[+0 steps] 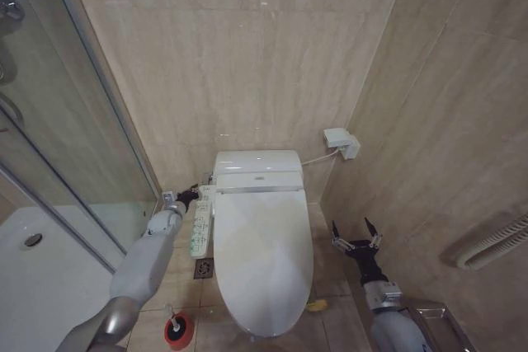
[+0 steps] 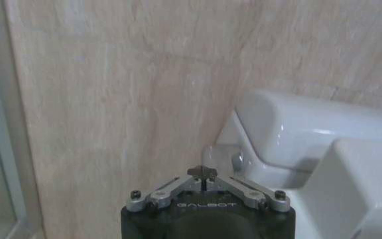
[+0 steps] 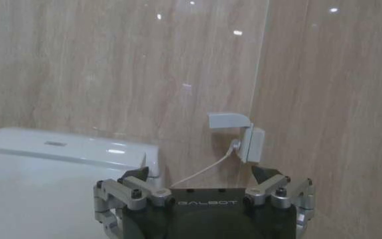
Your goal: Open the toilet lid, clean the toilet bowl with a toilet brush, close the toilet lid, and flush.
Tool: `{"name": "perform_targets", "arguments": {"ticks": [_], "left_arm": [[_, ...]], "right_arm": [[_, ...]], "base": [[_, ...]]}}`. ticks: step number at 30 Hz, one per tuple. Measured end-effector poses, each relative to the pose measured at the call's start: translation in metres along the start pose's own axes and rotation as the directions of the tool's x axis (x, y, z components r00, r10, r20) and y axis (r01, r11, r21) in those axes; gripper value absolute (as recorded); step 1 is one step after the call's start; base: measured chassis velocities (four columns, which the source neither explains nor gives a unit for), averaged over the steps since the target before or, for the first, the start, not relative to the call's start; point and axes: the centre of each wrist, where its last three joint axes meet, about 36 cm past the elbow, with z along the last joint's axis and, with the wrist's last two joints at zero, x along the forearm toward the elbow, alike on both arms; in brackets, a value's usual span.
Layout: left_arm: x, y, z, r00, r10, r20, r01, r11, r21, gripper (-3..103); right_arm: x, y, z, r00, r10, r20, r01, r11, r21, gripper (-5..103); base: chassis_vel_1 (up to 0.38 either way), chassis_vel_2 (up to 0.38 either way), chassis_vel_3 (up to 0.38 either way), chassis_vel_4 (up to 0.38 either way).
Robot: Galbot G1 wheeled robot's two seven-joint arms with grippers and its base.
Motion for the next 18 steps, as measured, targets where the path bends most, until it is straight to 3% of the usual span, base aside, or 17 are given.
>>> {"name": "perform_targets", "arguments": {"ticks": [6, 18], "left_arm": [[0.002, 0.006, -0.003, 1.000, -0.004, 0.013, 0.004, 1.000, 0.010, 0], [-0.003, -0.001, -0.012, 1.000, 0.009, 0.029, -0.010, 1.000, 0.007, 0]], "right_arm": [[0.000, 0.000, 0.000, 1.000, 0.000, 0.000, 0.000, 1.000, 0.000, 100], [0.000, 0.000, 0.000, 1.000, 0.000, 0.000, 0.000, 1.000, 0.000, 100]], "base": [[0.000, 0.000, 0.000, 0.000], [-0.076, 0.068, 0.058, -0.061]]}}
